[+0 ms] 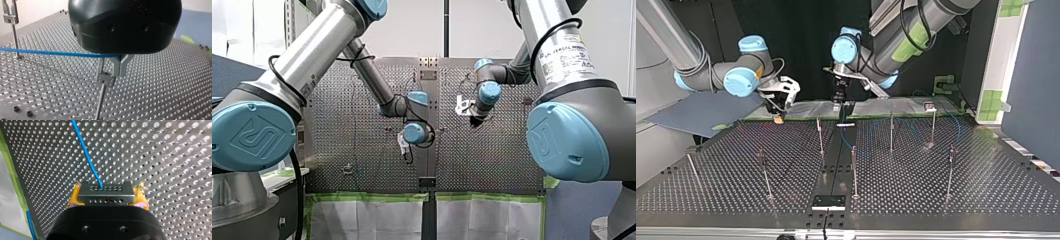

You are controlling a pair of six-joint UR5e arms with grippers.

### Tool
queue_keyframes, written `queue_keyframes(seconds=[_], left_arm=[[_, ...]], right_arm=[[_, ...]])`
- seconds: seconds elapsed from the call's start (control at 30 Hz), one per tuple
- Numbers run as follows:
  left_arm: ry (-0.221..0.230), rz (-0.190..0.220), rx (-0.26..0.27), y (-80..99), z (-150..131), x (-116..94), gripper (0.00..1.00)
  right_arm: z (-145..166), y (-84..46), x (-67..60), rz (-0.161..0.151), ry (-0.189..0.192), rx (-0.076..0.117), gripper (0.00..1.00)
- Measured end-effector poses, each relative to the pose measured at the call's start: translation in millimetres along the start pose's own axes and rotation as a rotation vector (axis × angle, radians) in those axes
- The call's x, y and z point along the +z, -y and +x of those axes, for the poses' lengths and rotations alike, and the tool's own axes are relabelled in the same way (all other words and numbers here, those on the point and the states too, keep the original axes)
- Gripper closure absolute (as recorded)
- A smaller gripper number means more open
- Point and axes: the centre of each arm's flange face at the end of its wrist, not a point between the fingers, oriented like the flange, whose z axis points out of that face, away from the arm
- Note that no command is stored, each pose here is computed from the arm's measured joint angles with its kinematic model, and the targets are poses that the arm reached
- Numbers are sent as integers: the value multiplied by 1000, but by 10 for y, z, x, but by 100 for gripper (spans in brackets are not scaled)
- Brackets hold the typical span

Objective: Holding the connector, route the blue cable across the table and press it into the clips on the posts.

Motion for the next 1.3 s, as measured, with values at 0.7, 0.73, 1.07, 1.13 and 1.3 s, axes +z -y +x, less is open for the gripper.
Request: queue_keyframes(seconds=[0.7, 0.73, 1.07, 1.13, 1.3], left_arm=[[26, 71, -30, 66, -38, 206, 100], [18, 67, -26, 61, -9, 227, 100], [7, 38, -20, 14, 89, 426, 100], [13, 36, -21, 10, 63, 458, 100], [21, 24, -23, -29, 16, 512, 100]], right_arm=[[-199, -303, 166, 42, -104, -101, 100], [-188, -316, 177, 47, -112, -100, 100], [-203, -373, 334, 109, -177, -111, 100], [-235, -378, 370, 115, -181, -114, 100], [-222, -406, 438, 117, -217, -116, 100]])
